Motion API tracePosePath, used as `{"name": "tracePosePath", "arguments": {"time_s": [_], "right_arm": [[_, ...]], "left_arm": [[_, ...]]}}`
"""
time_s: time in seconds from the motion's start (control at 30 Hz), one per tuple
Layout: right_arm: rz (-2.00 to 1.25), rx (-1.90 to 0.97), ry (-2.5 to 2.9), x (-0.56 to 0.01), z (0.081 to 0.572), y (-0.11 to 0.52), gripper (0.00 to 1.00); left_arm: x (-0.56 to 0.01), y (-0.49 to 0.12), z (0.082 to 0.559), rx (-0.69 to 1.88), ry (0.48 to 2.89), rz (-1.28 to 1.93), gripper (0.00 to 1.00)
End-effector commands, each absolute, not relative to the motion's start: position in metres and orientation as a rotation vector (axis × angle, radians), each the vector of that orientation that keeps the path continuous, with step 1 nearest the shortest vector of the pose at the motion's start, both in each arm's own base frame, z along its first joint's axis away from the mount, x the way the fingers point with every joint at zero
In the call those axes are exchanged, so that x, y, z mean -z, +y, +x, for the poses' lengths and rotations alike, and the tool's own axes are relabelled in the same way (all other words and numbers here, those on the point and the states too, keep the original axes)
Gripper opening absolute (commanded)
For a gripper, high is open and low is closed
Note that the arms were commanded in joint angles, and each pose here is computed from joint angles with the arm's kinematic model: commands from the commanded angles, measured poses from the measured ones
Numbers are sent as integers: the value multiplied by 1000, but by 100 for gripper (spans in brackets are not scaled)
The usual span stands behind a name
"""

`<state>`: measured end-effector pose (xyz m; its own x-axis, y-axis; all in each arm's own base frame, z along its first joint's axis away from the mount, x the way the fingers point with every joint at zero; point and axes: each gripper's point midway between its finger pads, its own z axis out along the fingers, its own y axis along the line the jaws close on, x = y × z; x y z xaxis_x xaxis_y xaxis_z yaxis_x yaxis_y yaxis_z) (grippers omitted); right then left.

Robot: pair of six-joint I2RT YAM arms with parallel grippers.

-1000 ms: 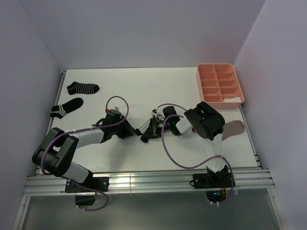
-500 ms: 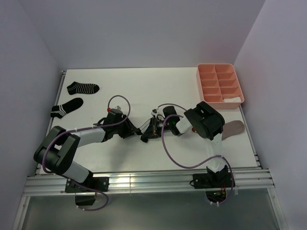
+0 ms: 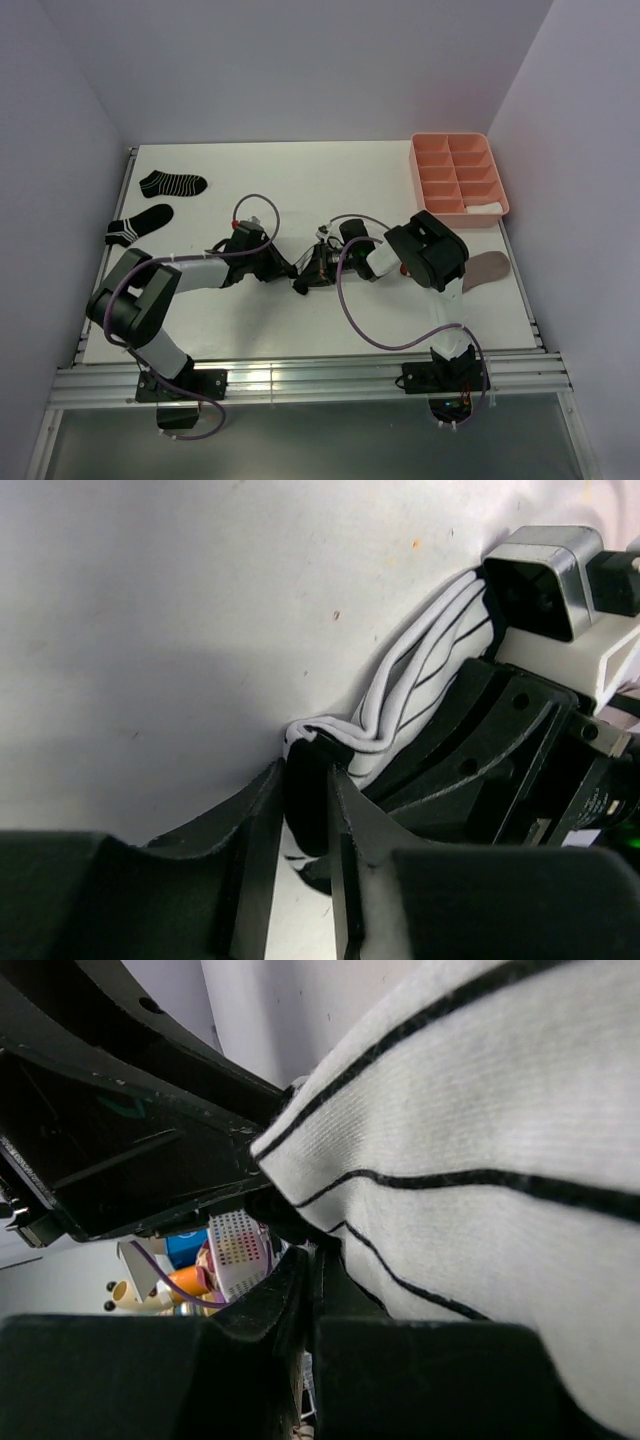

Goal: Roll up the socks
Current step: Roll the sock at the center of the board.

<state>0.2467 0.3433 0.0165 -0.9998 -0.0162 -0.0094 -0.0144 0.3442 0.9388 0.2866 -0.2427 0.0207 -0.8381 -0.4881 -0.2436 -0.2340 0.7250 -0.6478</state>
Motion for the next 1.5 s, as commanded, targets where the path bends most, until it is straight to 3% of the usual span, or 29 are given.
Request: {"name": "tracePosePath", "arguments": {"time_s": [0.0,0.17,0.43,0.57,0.73,1.0,1.2,1.47], "right_arm": [[-190,1589,-2628,15,247,329,0],[-173,1579,-2660,12,250,329,2],[25,1465,-2979,-14,269,316,27],[127,1407,-3157,-30,281,307,35],[408,1328,-3410,-60,286,306,38],[991,884,-3856,-98,271,330,44],[1336,732,-3861,-94,241,365,45],[1485,543,-3864,-78,232,388,46]], "left_arm": [[33,-216,250,608,2742,-608,30],[41,-213,246,504,2803,-605,1],[9,-191,268,154,2852,-503,0],[-7,-184,274,34,2861,-434,0],[-11,-183,275,-39,2920,-371,0],[-5,-191,275,-30,2977,-341,0],[-5,-195,273,-2,2992,-357,0],[-5,-197,272,5,2995,-374,0]]}}
